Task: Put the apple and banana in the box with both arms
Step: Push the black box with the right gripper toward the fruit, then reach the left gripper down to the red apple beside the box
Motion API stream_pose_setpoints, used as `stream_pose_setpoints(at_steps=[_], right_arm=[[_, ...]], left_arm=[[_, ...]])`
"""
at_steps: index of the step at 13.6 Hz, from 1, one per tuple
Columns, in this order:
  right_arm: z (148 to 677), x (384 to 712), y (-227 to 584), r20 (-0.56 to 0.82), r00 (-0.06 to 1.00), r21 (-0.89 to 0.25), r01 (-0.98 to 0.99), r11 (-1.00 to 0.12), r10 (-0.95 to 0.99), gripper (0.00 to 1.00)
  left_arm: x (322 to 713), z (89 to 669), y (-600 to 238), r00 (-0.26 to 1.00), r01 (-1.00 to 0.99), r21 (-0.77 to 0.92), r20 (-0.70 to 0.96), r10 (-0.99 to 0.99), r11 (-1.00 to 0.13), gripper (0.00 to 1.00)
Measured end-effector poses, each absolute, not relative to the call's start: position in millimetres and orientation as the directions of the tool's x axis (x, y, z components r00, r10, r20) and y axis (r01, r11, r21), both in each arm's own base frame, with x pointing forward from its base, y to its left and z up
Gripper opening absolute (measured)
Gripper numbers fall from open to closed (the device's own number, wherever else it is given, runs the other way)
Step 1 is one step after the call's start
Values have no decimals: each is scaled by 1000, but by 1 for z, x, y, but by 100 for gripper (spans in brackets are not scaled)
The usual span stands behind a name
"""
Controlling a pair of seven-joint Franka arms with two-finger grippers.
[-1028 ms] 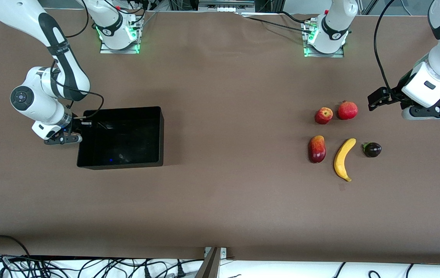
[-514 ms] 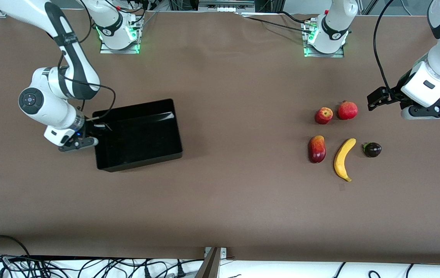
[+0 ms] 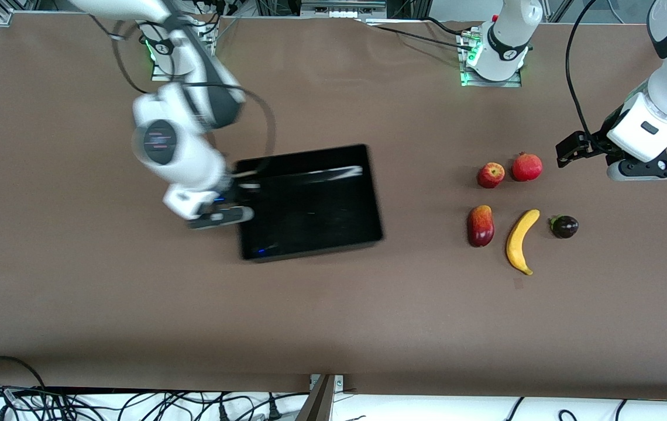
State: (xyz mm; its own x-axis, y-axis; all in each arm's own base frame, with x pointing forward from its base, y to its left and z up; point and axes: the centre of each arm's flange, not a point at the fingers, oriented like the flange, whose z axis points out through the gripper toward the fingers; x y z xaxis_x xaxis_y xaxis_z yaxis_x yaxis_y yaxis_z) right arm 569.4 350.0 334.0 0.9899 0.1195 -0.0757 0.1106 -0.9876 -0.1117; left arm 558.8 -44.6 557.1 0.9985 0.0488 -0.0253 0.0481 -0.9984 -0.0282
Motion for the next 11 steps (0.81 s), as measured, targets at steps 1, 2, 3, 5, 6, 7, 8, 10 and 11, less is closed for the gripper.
stream_pose_setpoints(at_steps=[1, 2, 3, 5, 6, 7, 8, 10, 11], right_arm=[[319, 558, 388, -92, 991, -107, 84, -991, 94, 3], [305, 547, 423, -105, 992, -102, 57, -993, 68, 3], [293, 536, 454, -113, 993, -98, 23, -995, 34, 3], [279, 520, 507, -113, 993, -99, -47, -994, -36, 3], [273, 515, 525, -108, 992, -98, -78, -992, -67, 3], [267, 511, 538, -101, 990, -93, -104, -990, -94, 3], [261, 508, 549, -90, 989, -87, -125, -988, -118, 3], [250, 498, 567, -72, 987, -89, -147, -985, -141, 3], [244, 493, 574, -68, 988, -91, -147, -985, -141, 3]], left_arm=[[559, 557, -45, 998, 48, -28, -25, 49, -998, 100], [559, 557, -45, 998, 48, -28, -25, 49, -998, 100], [559, 557, -45, 998, 48, -28, -25, 49, -998, 100], [559, 557, -45, 998, 48, -28, -25, 49, -998, 100], [559, 557, -45, 998, 48, -28, -26, 49, -998, 100], [559, 556, -45, 998, 48, -29, -30, 49, -998, 100], [558, 554, -45, 998, 48, -30, -42, 49, -998, 100], [557, 541, -43, 993, 48, -38, -103, 52, -998, 100], [558, 529, -42, 989, 50, -42, -138, 56, -998, 100]])
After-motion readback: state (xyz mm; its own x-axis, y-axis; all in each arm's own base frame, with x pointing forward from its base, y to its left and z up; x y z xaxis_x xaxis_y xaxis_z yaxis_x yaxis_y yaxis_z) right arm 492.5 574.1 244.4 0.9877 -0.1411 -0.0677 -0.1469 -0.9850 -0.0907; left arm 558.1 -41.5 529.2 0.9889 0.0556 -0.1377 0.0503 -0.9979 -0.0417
